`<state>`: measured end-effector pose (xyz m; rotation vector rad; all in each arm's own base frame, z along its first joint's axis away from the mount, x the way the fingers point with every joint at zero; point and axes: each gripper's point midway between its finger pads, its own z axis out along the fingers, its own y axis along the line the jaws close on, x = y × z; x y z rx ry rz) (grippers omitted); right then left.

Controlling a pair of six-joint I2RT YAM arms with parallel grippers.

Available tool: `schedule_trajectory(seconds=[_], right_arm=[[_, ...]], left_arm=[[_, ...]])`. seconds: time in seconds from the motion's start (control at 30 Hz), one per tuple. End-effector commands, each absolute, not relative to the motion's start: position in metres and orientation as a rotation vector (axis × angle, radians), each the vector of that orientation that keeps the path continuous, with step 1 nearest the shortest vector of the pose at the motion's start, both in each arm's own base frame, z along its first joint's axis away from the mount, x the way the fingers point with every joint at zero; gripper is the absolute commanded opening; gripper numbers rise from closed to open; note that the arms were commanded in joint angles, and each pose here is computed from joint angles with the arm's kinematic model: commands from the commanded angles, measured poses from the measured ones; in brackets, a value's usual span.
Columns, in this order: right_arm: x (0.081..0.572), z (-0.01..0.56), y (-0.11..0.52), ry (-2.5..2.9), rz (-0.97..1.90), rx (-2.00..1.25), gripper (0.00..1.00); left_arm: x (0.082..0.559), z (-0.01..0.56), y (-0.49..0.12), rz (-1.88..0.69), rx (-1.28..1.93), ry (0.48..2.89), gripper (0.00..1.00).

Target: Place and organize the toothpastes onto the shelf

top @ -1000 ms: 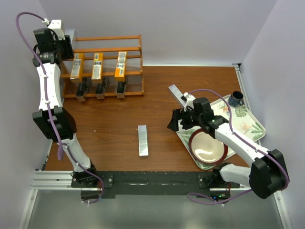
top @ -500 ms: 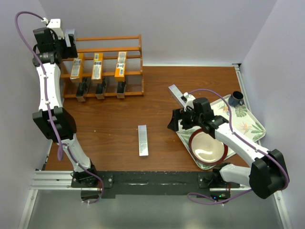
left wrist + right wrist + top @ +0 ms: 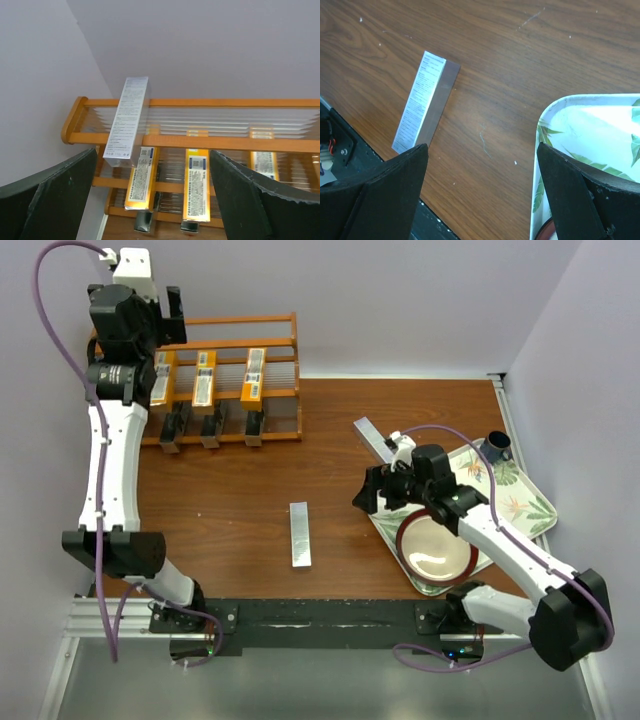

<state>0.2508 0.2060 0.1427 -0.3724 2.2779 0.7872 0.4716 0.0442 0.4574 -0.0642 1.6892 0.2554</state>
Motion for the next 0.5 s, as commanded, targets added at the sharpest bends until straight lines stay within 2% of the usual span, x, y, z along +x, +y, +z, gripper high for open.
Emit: schedule_trajectory(seconds=[0.0, 0.13, 0.23, 0.47], right_arm=[[0.26, 0.176, 0.208, 2.153, 0.782, -0.393, 0.95], [0.259, 0.18, 0.207, 2.138, 0.781, -0.38, 0.95], [0.259, 0.18, 0.207, 2.137, 0.787, -0.367, 0.95], [0.261, 0.169, 0.225, 2.219, 0.73, -0.376, 0.95]], left_arm=[[0.44, 0.49, 0.02, 0.217, -0.113, 1.627, 1.0], [0.407, 0.478, 0.002, 0.05, -0.162, 1.664, 1.0], [0.386, 0.425, -0.005, 0.007, -0.143, 1.74, 1.0], [0.338, 0.354, -0.011, -0.04, -0.092, 1.735, 1.0]])
